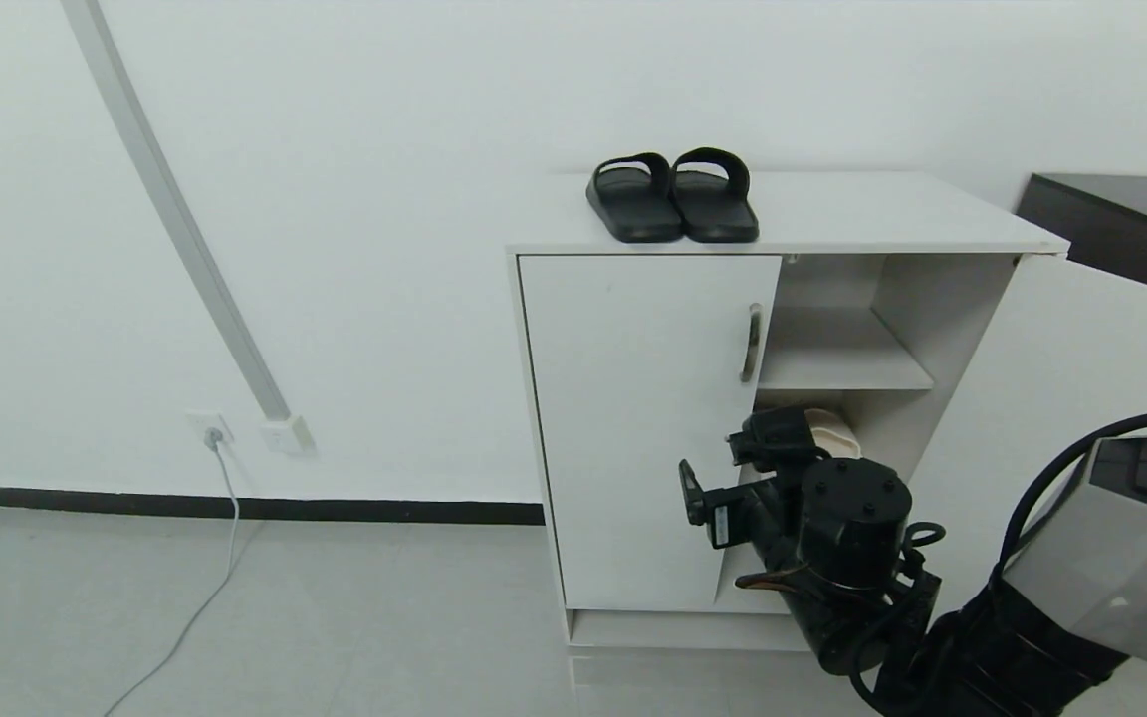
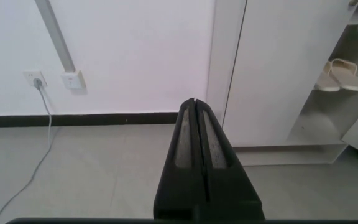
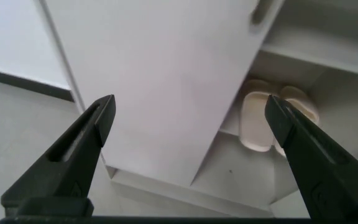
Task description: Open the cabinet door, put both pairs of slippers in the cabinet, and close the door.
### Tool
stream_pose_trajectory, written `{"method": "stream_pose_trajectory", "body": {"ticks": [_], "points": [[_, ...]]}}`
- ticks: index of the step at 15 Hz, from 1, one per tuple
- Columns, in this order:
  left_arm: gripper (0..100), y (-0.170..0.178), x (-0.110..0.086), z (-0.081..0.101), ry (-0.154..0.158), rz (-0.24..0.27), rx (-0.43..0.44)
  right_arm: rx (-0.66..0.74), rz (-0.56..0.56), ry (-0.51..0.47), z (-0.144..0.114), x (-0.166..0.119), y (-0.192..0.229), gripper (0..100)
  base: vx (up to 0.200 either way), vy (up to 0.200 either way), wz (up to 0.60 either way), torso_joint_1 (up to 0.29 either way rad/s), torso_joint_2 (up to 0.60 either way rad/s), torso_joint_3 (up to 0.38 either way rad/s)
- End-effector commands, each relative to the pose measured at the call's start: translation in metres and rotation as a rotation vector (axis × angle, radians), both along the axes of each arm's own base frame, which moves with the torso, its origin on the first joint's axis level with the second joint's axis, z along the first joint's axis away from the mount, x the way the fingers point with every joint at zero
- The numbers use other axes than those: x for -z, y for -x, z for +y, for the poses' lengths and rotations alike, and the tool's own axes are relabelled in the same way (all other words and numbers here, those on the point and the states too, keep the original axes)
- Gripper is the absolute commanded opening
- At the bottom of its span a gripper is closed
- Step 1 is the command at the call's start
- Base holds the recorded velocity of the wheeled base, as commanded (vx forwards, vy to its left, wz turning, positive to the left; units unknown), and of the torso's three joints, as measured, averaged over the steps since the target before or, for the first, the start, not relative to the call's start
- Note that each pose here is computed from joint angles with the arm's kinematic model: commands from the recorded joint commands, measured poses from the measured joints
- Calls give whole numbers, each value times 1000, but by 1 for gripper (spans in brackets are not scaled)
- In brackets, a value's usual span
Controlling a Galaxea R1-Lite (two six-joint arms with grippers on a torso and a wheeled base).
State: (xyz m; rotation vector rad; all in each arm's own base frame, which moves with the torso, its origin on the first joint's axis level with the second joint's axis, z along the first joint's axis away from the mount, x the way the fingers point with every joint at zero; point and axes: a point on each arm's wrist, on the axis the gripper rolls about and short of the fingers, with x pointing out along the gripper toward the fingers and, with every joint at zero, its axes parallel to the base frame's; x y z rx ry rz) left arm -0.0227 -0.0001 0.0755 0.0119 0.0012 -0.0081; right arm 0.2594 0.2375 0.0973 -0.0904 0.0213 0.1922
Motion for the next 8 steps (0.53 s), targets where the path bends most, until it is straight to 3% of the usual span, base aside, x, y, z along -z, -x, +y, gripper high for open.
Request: {"method": "stream_pose_trajectory", "body": {"ticks": [1, 8], "points": [[0, 0, 0, 0, 0, 0, 0, -2, 1, 2, 0, 1, 0, 100, 0, 0, 0, 163, -471, -320], [0, 0, 0, 0, 0, 0, 0, 1, 0, 6, 0, 0, 0, 100, 0, 0, 0, 186, -498, -315]]}}
